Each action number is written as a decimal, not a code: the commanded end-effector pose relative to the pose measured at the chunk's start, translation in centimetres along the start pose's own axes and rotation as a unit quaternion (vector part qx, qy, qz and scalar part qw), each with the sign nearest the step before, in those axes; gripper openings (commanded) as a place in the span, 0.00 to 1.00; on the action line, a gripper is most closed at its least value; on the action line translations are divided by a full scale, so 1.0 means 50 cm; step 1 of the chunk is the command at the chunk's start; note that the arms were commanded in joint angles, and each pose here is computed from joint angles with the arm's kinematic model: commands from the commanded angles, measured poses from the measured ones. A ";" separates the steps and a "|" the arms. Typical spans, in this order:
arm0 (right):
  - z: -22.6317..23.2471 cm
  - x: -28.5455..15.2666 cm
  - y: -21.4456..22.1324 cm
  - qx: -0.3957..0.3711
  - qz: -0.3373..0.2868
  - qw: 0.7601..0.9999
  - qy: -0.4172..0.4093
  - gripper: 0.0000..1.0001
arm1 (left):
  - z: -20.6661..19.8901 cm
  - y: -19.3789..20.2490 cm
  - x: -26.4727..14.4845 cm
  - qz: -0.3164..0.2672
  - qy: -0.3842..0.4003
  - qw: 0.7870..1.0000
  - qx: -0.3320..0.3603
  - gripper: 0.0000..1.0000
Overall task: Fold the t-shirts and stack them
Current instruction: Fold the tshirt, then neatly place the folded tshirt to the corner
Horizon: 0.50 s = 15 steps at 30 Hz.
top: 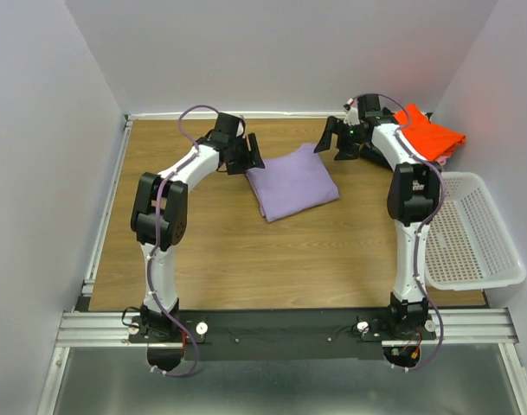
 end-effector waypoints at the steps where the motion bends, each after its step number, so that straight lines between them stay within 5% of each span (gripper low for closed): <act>1: -0.016 -0.037 0.007 -0.018 -0.004 1.000 -0.003 1.00 | 0.011 0.025 0.009 0.024 -0.004 1.000 0.003 0.75; 15: -0.035 -0.001 0.060 -0.018 0.022 0.998 -0.048 1.00 | 0.047 0.079 0.062 0.071 -0.046 0.996 0.008 0.68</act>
Point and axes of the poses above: each gripper's point midway between its finger pads, its own x axis out along the fingers, its own z axis along the line the jaws close on, y = z × x, the point moved 7 cm from there along -x, back along the fingers, and after that the axes turned 12 degrees about -x, right-handed, at the moved point
